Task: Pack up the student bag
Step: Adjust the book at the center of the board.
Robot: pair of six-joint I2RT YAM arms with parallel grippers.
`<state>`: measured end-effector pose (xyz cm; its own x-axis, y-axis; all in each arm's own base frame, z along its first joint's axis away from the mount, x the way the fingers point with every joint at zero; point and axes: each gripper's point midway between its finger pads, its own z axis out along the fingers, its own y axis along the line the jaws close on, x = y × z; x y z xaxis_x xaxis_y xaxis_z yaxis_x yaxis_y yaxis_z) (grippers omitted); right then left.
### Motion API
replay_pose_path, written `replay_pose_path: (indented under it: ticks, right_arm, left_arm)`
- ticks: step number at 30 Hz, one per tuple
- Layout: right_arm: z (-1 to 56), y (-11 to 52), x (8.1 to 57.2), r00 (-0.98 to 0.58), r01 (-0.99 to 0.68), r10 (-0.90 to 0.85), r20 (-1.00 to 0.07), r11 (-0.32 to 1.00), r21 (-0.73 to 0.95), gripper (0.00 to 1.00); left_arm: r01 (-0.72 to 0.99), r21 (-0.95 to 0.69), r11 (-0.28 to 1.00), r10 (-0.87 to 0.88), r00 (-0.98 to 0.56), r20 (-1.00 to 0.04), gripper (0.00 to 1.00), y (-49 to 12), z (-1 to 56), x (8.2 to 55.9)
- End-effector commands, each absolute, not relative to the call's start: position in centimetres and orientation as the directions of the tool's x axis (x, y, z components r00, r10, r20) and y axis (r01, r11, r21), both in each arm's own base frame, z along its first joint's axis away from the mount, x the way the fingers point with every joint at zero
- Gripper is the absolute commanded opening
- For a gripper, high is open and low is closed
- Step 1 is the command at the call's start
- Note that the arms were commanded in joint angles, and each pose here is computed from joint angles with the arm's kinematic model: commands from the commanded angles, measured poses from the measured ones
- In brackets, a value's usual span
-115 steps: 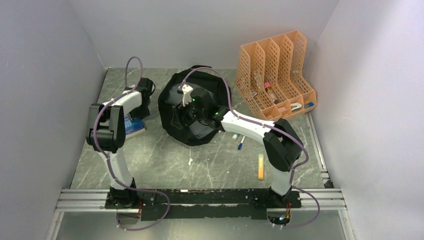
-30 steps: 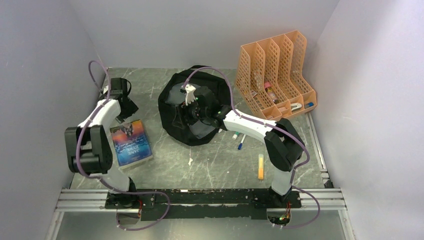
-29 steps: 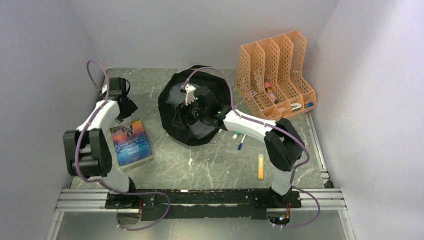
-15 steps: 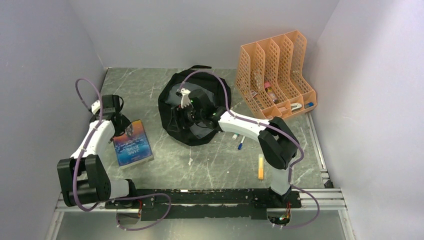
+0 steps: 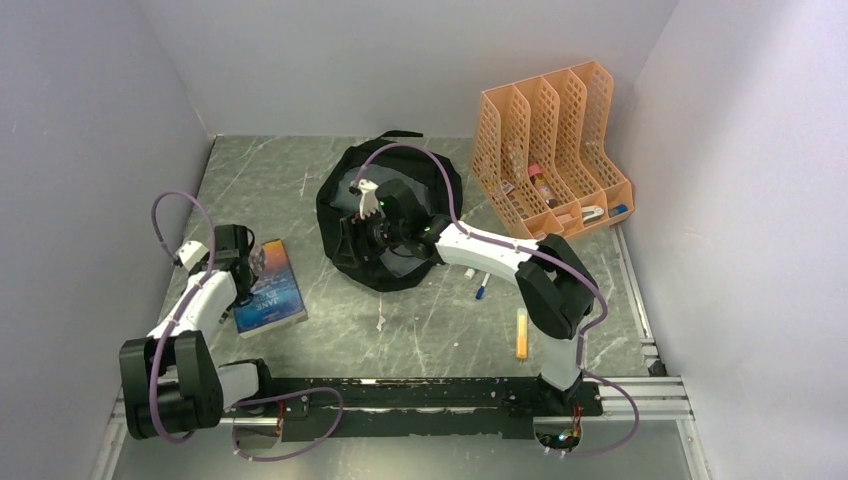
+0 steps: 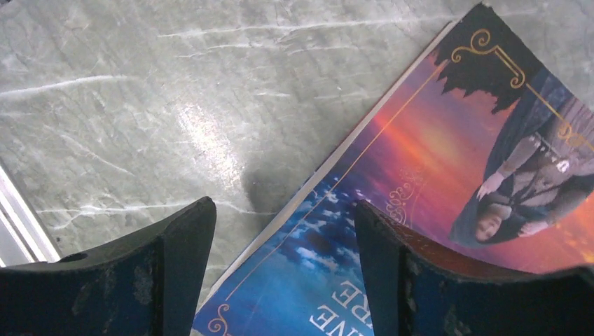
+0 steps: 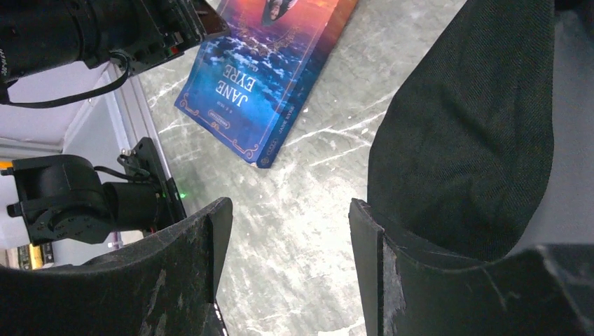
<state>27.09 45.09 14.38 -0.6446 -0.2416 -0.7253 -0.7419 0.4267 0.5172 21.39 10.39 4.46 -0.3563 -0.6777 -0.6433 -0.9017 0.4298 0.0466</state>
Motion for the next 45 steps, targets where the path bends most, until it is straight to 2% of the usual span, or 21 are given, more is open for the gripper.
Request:
replay_pose_path:
  ticks: [1,6,11,18,24,29,33,41,45]
  right_arm:
    - [15.3,45.9,26.9,-0.637,-0.753,-0.243,-0.731,0.397,0.524,0.66]
    - [15.2,46.1,26.6,-0.640,-0.753,-0.247,-0.728,0.389,0.531,0.66]
    - [14.5,45.7,26.8,-0.643,-0.747,-0.265,-0.719,0.422,0.513,0.66]
    - [12.9,45.8,27.4,-0.657,-0.732,-0.277,-0.701,0.456,0.506,0.66]
    - [10.9,47.0,27.7,-0.713,-0.683,-0.273,-0.646,0.478,0.552,0.66]
    - [10.5,48.6,27.2,-0.732,-0.668,-0.269,-0.626,0.461,0.584,0.66]
    - [9.8,50.2,26.7,-0.761,-0.639,-0.257,-0.596,0.454,0.621,0.66]
    - [6.0,50.7,28.8,-0.821,-0.528,-0.210,-0.531,0.632,0.567,0.67]
    - [4.3,50.3,29.2,-0.840,-0.490,-0.202,-0.505,0.683,0.542,0.67]
  left_arm:
    - [-0.937,0.024,0.348,-0.676,-0.269,-0.686,0.77,11.7,3.7,21.3]
    - [-0.902,-0.022,0.430,-0.720,-0.329,-0.611,0.74,10.3,1.9,22.9]
    - [-0.841,-0.035,0.540,-0.753,-0.464,-0.466,0.69,7.6,-0.6,23.9]
    - [-0.774,-0.171,0.610,-0.773,-0.535,-0.341,0.63,3.6,-1.5,23.3]
    - [-0.758,-0.200,0.621,-0.774,-0.553,-0.308,0.63,2.4,-2.3,21.7]
    - [-0.713,-0.275,0.645,-0.764,-0.598,-0.242,0.58,0.4,-2.9,21.8]
    - [-0.704,-0.277,0.654,-0.756,-0.601,-0.258,0.58,0.4,-2.6,21.8]
    - [-0.716,-0.264,0.646,-0.763,-0.592,-0.260,0.59,0.5,-2.3,21.5]
    - [-0.749,-0.217,0.626,-0.778,-0.581,-0.238,0.64,0.7,-2.4,20.7]
